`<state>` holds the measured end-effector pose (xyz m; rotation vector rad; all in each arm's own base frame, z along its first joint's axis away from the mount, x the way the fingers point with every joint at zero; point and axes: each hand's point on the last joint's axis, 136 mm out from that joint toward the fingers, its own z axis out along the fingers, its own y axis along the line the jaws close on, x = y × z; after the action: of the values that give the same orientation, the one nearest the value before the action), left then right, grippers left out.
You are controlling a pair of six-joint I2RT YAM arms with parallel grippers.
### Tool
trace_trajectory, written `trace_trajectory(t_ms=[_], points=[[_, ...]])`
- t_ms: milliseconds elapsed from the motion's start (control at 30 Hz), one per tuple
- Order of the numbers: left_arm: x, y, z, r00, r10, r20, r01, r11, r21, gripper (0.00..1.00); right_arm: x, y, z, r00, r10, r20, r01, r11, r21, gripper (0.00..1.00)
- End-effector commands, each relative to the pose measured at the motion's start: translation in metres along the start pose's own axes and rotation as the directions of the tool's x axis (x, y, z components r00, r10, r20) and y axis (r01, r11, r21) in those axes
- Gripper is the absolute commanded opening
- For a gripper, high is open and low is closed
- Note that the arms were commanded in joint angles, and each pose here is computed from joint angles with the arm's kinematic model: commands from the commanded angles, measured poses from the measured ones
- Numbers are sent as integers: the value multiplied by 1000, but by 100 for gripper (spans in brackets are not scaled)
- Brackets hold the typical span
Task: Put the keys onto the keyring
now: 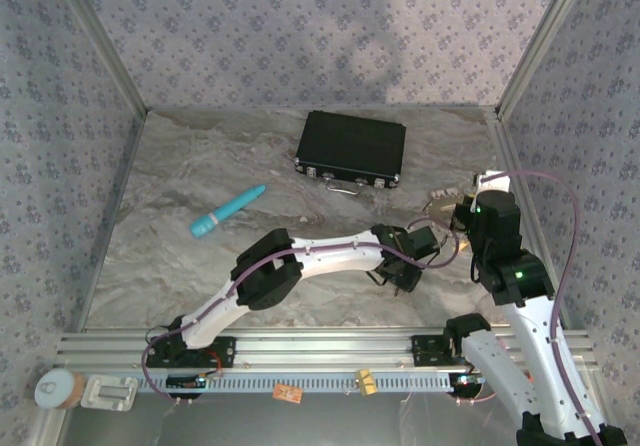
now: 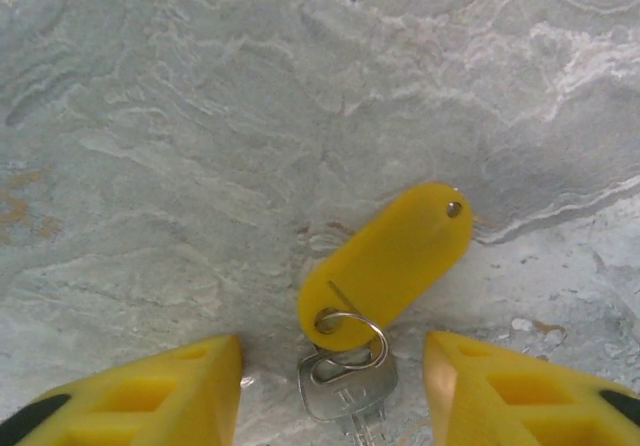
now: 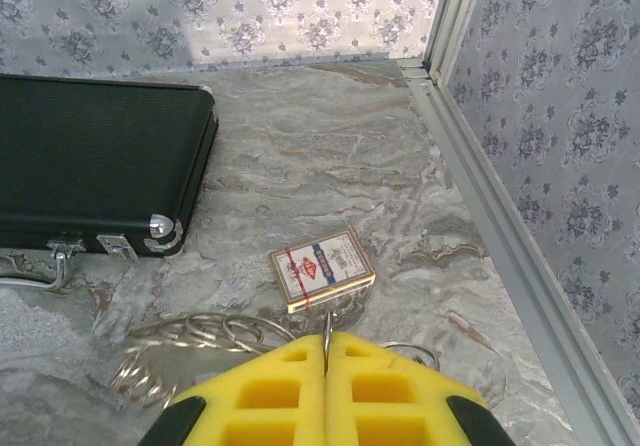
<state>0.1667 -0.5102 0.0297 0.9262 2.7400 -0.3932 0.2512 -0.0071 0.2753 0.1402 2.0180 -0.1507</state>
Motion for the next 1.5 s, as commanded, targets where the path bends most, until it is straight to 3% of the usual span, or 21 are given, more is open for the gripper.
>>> trace_trajectory(t_ms=[0, 233, 633, 900, 1167, 1467], points=[[0, 5, 13, 1000, 6, -24, -6, 1000, -20, 45, -16, -3, -8, 998, 15, 54, -15, 1000, -1, 0], [7, 19, 16, 998, 40, -39, -43, 994, -96, 32, -18, -3, -9, 998, 14, 58, -14, 1000, -3, 0], [17, 57, -13, 999, 26, 27, -20, 983, -185, 16, -15, 0, -6, 999, 16, 51, -15, 1000, -13, 0], [36, 89, -37, 998, -34, 47, 43, 980, -195, 18, -12, 4, -4, 999, 14, 44, -13, 999, -35, 0], [59, 127, -50, 980, -190, 53, 195, 972, -129, 19, -3, 12, 3, 1000, 7, 8, -6, 998, -69, 0], [55, 137, -58, 963, -259, 71, 265, 958, -108, 34, 2, 19, 8, 1000, -3, -17, 2, 996, -94, 0]])
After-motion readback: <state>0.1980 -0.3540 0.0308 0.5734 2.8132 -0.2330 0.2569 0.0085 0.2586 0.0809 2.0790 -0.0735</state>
